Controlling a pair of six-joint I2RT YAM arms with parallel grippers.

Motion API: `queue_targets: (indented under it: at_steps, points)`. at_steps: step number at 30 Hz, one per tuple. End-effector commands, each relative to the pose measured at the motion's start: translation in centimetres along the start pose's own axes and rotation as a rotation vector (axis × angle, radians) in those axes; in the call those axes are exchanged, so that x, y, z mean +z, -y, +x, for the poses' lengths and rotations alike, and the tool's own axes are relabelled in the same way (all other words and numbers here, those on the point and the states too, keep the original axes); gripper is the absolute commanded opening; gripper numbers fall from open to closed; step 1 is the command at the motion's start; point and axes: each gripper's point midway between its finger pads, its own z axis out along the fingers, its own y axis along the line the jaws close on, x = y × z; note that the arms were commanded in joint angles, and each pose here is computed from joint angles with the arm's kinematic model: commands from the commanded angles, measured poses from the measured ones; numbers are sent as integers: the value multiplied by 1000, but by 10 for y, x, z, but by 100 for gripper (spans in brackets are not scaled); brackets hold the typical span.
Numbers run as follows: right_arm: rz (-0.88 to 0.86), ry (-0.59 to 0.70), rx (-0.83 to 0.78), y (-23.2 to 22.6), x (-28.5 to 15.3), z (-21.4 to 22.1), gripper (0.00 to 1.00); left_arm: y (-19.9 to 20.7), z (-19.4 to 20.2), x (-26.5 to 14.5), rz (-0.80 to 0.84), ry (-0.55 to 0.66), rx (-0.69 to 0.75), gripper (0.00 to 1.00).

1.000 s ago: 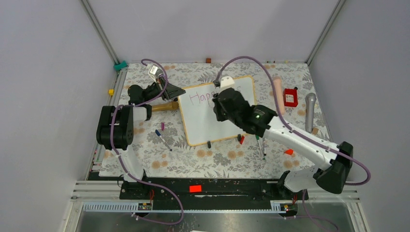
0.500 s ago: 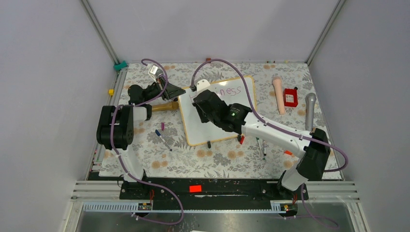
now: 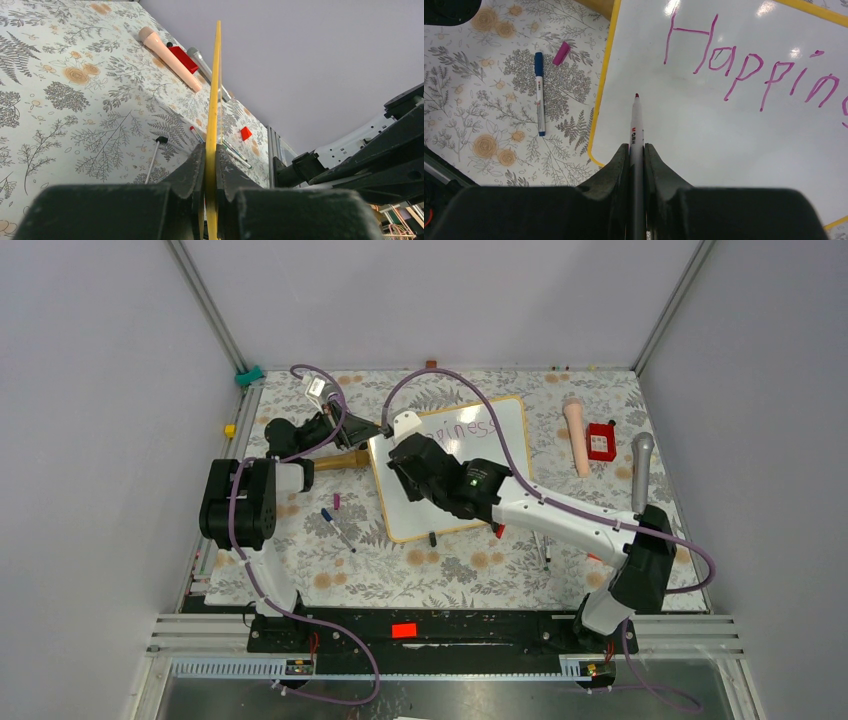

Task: Write a sentence on the whiteboard
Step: Write a sentence with the whiteboard marker.

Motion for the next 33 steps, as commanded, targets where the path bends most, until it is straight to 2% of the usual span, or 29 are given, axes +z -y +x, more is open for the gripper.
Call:
queue_targets:
  at_steps: [1, 12, 33]
  points:
    - [61, 35, -12, -4, -4, -14, 0, 17, 1, 2, 54, -27, 132, 0]
    - [126, -13, -28, -10, 11, -5, 0, 25, -3, 2, 35, 16, 135, 0]
    - [133, -38, -38, -13, 19, 1, 0, 29, 0, 3, 46, 4, 130, 0]
